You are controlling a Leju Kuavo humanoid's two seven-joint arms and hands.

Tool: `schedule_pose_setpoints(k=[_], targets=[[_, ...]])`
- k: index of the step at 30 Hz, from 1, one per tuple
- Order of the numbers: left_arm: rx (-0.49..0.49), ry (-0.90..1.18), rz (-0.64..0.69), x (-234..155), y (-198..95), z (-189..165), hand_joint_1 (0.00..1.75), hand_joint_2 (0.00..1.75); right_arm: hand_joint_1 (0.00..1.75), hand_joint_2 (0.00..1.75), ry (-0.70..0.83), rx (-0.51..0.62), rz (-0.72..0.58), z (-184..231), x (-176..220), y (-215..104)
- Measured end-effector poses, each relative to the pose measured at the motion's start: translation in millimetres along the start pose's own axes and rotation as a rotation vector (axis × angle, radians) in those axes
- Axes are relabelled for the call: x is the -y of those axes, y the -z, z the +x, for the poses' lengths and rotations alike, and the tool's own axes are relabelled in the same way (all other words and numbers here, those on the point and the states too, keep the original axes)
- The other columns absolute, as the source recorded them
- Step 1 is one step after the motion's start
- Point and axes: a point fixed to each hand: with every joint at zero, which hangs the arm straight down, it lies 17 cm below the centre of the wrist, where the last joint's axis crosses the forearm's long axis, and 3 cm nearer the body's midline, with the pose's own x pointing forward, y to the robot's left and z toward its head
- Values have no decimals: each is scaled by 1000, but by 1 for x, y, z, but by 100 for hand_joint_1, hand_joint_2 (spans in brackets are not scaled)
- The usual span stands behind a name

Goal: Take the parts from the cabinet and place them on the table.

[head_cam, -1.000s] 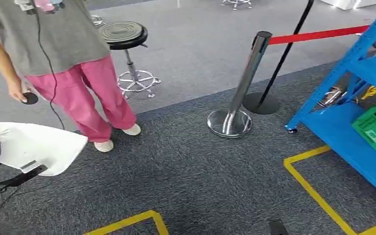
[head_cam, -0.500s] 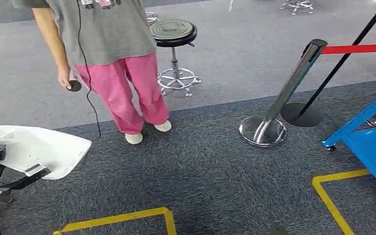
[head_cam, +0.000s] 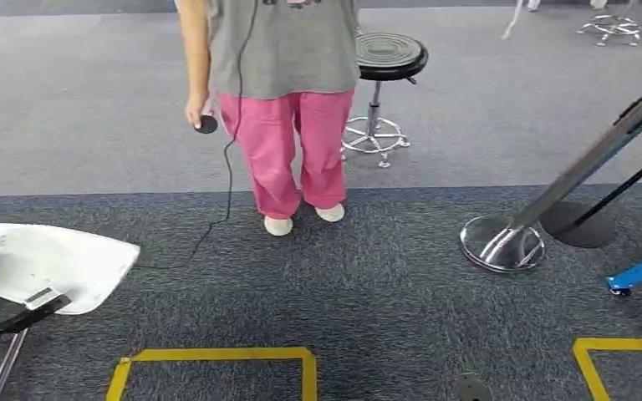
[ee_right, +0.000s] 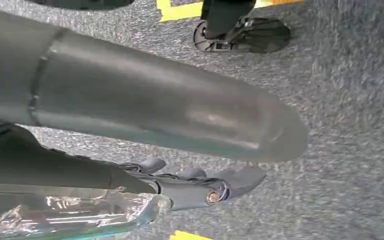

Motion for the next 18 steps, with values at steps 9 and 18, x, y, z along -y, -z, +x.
schedule_pose_setpoints(k=[9, 18], targets=[[7, -11, 3, -1, 7, 6, 175, 175, 0, 0, 6, -12, 2, -8, -1, -2], [10, -14, 27, -7, 19, 8, 175, 175, 0, 0, 11, -26, 8, -15, -3, -3]])
